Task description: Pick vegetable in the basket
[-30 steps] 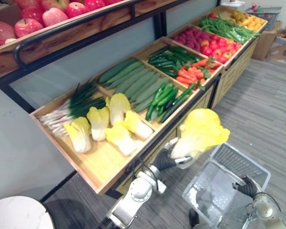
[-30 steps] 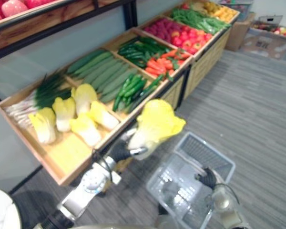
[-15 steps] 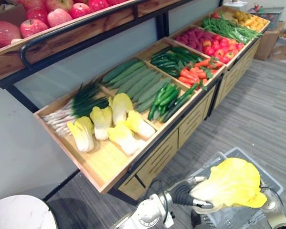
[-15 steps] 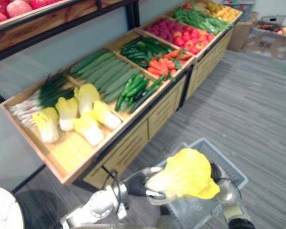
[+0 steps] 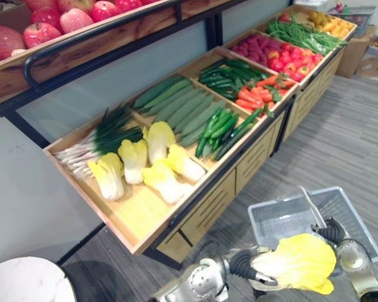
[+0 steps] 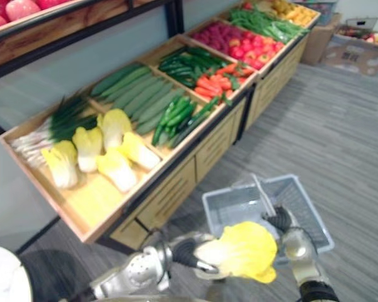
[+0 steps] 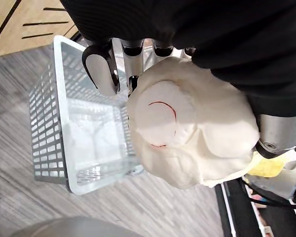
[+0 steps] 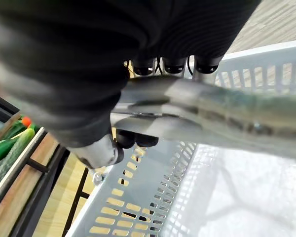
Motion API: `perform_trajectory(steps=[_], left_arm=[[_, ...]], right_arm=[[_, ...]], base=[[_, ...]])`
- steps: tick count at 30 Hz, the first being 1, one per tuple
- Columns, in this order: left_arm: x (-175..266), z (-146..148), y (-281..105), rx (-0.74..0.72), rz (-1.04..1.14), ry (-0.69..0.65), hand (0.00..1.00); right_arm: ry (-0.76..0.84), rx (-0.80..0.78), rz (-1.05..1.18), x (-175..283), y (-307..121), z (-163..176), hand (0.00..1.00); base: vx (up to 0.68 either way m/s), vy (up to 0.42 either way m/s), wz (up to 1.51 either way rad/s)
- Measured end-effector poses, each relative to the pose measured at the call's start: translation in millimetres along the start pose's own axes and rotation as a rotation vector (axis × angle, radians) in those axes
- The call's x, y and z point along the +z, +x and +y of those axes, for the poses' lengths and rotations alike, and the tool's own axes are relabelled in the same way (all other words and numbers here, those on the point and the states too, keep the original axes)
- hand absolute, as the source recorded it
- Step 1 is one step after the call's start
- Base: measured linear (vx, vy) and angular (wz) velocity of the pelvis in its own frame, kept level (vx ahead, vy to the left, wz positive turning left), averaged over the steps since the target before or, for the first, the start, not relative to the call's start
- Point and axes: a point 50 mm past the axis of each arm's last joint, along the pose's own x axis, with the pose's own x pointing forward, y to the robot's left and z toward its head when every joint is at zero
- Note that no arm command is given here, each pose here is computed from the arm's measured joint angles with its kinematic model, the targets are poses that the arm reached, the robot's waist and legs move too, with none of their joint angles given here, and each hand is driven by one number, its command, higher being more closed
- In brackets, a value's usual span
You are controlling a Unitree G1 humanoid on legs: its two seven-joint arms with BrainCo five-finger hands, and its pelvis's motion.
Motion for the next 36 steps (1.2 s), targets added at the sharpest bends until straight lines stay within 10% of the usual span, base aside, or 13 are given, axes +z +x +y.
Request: perform_trajectory(steps=[22,23,36], left_arm=[[-38.3,22.1,47.3,0.101,0.31,0.257,1.0],[-39.4,24.9,48.6,0.112,0.321,0.269,0.0],[-35.4,30.2,58.5,0.152,0.346,0.309,0.0]], right_arm=[[0.252,0.139,-0.143,36.7,-23.4,53.7,1.0],[0.258,0.149,-0.154,38.8,-25.8,55.8,1.0],[0.299,0.231,-0.185,45.8,-35.1,71.7,1.0]], base=[[-0.02,-0.009,-0.08],[-0.02,-0.032,-0.06],[-0.01,-0.02,-0.09]])
